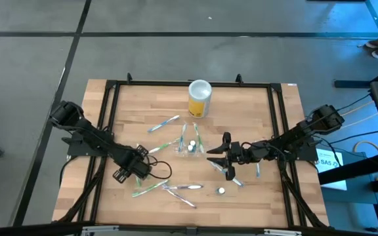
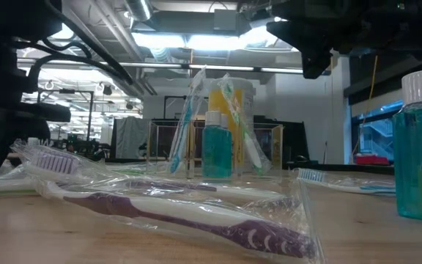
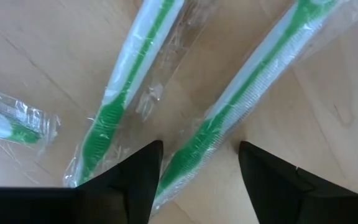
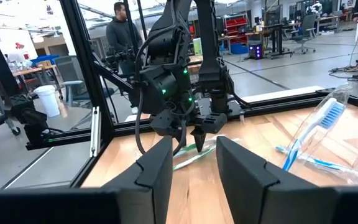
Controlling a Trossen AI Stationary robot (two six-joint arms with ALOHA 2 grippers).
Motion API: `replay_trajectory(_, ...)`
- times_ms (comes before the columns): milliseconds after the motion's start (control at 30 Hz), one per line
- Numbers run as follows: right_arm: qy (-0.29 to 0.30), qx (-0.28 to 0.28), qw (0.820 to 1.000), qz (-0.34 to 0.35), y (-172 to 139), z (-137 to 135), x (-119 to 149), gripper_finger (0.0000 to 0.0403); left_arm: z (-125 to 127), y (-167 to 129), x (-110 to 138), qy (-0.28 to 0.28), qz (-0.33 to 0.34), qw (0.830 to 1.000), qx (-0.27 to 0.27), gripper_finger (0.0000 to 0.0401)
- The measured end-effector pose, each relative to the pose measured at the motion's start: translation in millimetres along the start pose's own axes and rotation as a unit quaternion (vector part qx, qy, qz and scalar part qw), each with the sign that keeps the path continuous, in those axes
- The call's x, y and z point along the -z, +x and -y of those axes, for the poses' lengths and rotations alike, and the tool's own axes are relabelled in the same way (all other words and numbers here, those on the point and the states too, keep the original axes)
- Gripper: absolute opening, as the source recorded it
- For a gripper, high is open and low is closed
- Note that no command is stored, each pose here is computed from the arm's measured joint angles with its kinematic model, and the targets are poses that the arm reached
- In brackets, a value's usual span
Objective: Pick & Place toothbrushing station
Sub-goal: Put the green toothbrush into the transparent organizer
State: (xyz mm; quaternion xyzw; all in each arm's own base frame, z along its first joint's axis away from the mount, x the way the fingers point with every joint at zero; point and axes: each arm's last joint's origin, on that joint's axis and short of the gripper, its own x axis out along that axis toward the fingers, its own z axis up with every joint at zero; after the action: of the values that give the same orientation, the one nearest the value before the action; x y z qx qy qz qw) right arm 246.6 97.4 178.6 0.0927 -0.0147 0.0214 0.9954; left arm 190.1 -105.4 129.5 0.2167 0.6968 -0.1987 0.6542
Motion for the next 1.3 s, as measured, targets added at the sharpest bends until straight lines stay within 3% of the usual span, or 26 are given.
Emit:
replay_trajectory(500,0.002,-0.001,1.000,0.000,0.0,-0.1,0.1,0.0103,-0.7,3.3,-2.3,-0.011,-0.007,1.000,-0.009,0.0025)
replay_trajectory(933,0.006,-0.004,1.000,-0.001,0.0,-0.1,0.1,0.0102,-2.6,-12.3,-17.7,-0.065,0.003,0.997,-0.043,0.0022)
replay_trajectory(1300,0.006,-0.014,1.000,-0.005,0.0,-0.7,0.8,0.0109,3.2,-42.5,-27.2,-0.071,-0.011,0.994,-0.078,0.0022)
